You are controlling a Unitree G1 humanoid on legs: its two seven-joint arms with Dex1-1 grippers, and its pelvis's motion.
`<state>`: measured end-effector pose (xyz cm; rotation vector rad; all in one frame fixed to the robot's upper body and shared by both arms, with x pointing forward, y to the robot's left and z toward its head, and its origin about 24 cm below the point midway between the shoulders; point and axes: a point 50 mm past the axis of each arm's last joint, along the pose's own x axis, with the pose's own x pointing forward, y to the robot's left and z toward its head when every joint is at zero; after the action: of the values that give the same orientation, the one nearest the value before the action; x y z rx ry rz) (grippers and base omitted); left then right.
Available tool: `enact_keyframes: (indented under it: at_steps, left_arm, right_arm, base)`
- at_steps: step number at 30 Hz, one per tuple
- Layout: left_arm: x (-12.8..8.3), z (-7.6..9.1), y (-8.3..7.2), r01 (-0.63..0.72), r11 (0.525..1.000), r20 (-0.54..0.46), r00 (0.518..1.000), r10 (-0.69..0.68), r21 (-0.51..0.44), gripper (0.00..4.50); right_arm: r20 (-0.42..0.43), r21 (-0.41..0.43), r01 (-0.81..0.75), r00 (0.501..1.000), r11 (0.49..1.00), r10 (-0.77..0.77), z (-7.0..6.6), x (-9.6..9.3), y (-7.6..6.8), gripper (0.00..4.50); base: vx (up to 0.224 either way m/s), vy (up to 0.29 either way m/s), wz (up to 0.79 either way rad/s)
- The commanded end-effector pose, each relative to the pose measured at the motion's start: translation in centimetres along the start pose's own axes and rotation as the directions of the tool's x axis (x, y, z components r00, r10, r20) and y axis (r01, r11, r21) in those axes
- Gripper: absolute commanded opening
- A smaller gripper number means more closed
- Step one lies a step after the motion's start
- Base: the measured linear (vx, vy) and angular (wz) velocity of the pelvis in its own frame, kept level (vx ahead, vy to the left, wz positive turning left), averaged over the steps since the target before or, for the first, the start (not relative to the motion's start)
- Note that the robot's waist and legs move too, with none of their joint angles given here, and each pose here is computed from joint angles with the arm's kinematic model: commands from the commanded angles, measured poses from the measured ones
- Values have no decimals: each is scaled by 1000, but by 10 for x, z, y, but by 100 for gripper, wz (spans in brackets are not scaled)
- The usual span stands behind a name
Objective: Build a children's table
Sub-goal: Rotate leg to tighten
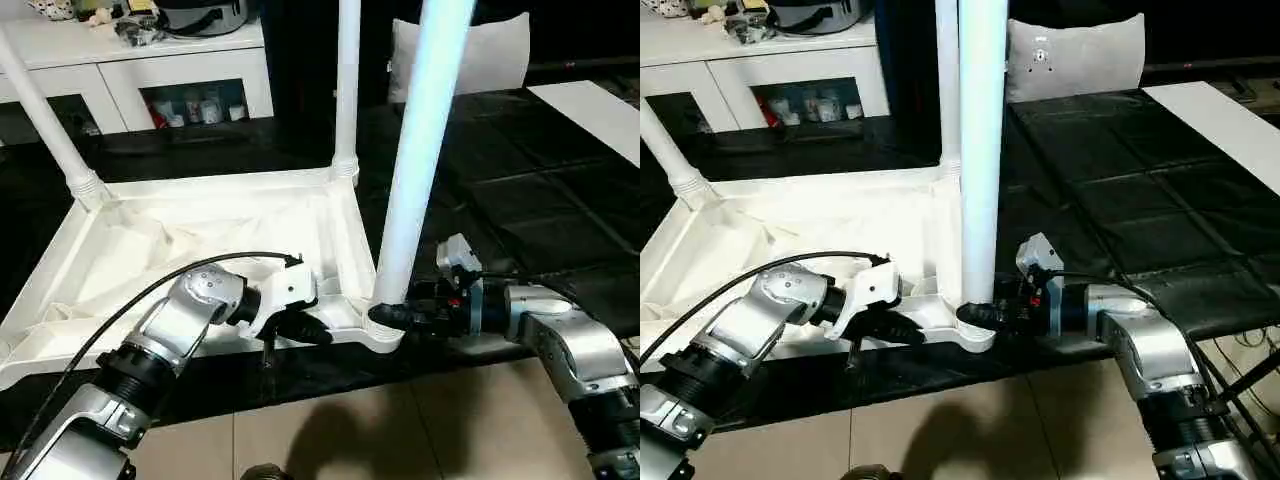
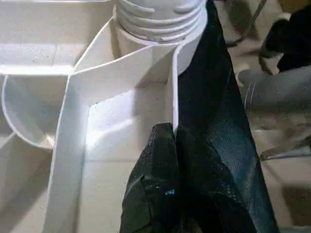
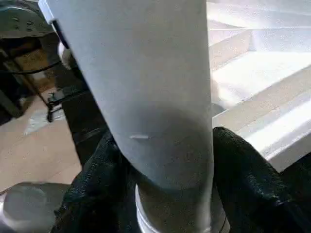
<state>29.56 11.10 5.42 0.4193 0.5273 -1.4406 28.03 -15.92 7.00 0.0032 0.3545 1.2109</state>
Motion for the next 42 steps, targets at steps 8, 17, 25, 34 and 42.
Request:
enact_keyframes:
  at_steps: [8,17,25,34,42]
  left_arm:
    - [24,18,16,-294,919,70,944,322,-264,0]
    - [35,32,24,-401,863,71,895,441,-308,0]
    - [34,29,19,-347,905,81,923,376,-247,0]
    - [24,18,16,-247,958,60,964,257,-144,0]
    - [11,1,10,-85,996,-34,996,85,-1,0]
  right_arm:
    - [8,123,431,900,894,-435,3,44,-22,206]
    - [12,152,599,794,786,-608,2,64,-30,240]
    - [64,185,571,805,800,-589,7,53,-33,240]
    - [27,17,406,913,914,-407,5,16,-31,275]
    - [-25,-100,231,972,968,-234,10,-11,-29,324]
  base:
    - [0,0,0]
    - [0,0,0]
    - [0,0,0]
    - [0,0,0]
    - [0,0,0]
